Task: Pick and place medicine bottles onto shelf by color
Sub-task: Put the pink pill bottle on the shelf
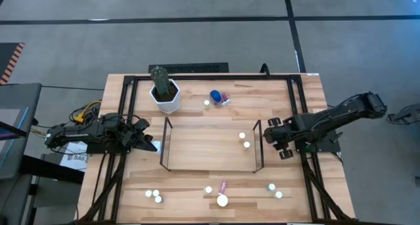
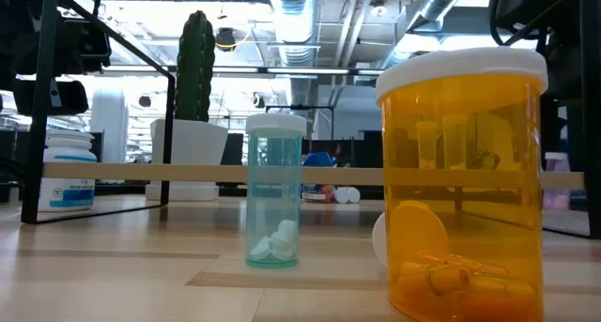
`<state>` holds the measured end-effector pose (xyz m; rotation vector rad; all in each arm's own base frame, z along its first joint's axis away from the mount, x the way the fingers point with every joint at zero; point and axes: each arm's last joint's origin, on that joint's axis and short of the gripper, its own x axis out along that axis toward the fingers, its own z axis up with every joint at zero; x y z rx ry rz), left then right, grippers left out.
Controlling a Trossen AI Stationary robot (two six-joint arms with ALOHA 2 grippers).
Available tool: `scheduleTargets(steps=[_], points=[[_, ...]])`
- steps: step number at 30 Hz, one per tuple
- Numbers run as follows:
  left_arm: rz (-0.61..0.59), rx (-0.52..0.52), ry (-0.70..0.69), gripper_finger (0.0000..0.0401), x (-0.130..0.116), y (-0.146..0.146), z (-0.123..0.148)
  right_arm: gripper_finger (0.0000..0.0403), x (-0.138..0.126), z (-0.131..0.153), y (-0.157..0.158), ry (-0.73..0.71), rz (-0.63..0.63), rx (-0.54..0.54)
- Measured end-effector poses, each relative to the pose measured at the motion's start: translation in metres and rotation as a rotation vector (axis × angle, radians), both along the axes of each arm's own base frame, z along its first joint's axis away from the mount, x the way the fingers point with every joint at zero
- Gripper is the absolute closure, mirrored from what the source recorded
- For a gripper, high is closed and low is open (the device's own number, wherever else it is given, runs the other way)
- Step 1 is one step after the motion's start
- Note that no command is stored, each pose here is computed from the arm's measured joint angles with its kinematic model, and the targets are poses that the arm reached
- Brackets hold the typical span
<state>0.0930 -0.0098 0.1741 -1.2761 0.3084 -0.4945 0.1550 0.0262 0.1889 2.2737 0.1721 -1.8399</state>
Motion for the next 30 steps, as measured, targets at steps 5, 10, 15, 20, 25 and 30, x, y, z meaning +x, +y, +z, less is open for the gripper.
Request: scheduleTargets(steps=[5, 10, 15, 20, 25, 30], points=[[0.000, 0.000, 0.000, 0.0257, 0.000, 0.000, 0.000, 0.0286, -0.007, 0.024, -0.019, 0.049, -0.041, -0.100], [0.000, 0.000, 0.000, 0.0257, 0.000, 0.000, 0.000, 0.0295, -0.008, 0.059, -0.044, 0.054, -0.044, -0.235], [0.000, 0.000, 0.000, 0.0257, 0.000, 0.000, 0.000, 0.0287, -0.003, 0.095, -0.072, 0.032, 0.084, -0.311], [0.000, 0.000, 0.000, 0.0257, 0.000, 0.000, 0.000, 0.0286, 0.008, 0.130, -0.096, 0.031, 0.308, -0.412], [0.000, 0.000, 0.000, 0.0257, 0.000, 0.000, 0.000, 0.0285, 0.029, 0.164, -0.111, 0.021, 0.674, -0.498], [0.000, 0.000, 0.000, 0.0257, 0.000, 0.000, 0.000, 0.0285, 0.062, 0.183, -0.112, 0.064, 1.143, -0.554]])
